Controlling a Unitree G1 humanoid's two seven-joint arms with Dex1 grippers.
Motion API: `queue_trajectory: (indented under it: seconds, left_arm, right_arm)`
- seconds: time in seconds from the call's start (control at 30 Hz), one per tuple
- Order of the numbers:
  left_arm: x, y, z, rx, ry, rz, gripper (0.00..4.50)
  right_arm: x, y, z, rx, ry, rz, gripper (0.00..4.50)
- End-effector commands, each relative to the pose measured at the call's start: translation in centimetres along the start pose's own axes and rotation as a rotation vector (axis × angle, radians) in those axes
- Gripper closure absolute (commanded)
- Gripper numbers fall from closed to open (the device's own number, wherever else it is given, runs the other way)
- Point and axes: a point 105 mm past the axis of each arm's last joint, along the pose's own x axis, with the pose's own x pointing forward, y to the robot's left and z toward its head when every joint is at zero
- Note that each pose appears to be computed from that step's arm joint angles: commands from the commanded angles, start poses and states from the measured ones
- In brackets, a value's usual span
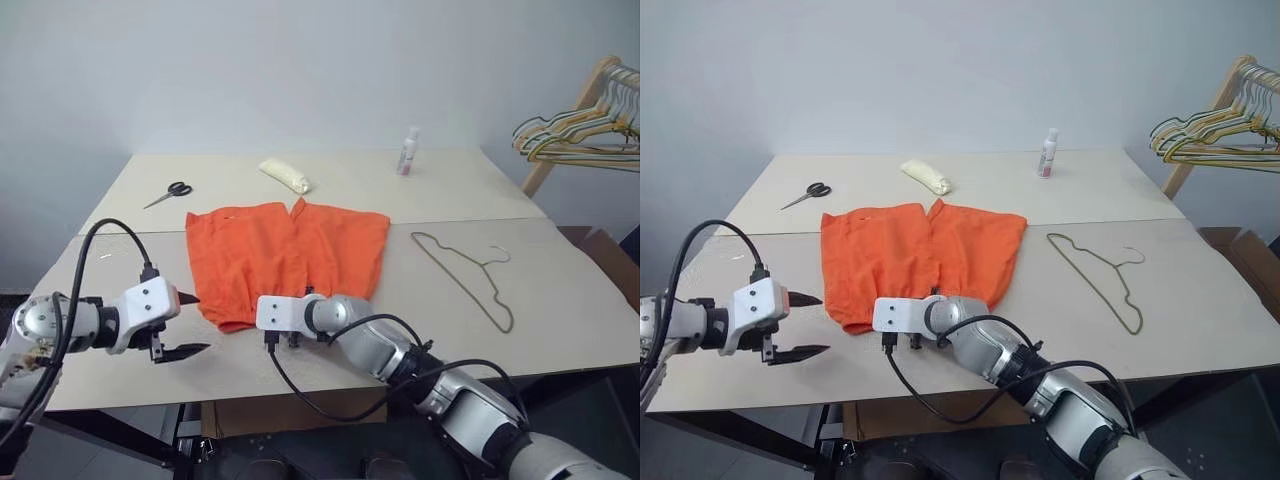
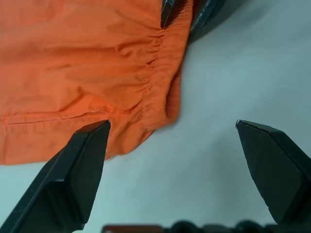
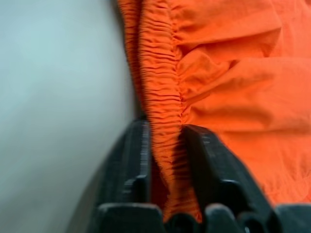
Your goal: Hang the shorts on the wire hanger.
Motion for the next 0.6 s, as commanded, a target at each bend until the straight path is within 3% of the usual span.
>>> queue_trajectory:
  seconds: [0.03, 0.17, 0.3, 0.4, 0.47, 0.6]
  left_arm:
    - [-0.5, 0.7, 0.7, 0.034, -0.002, 0.03, 0.0]
    - [-0.5, 0.7, 0.6, 0.035, 0.0, 0.032, 0.0]
    - [-0.4, 0.8, 0.1, 0.042, 0.029, 0.031, 0.0]
    - [-0.2, 0.8, 0.0, 0.047, 0.035, 0.019, 0.0]
    - [0.0, 0.8, 0.2, 0.048, 0.026, 0.013, 0.0]
    - [0.2, 0.8, 0.4, 0.049, 0.022, 0.001, 0.0]
  right_arm:
    - [-0.9, 0.2, 0.1, -0.041, -0.021, -0.001, 4.48]
    - [-3.8, 0.4, -1.8, -0.091, -0.034, 0.004, 4.48]
    - [-8.1, -0.4, -7.0, -0.234, 0.005, -0.005, 4.48]
    - [-11.2, -1.3, -11.7, -0.222, 0.085, 0.02, 4.48]
    - [-12.1, -2.1, -12.7, -0.172, 0.079, -0.003, 4.48]
    - [-13.2, -1.8, -13.8, -0.218, 0.082, 0.057, 3.37]
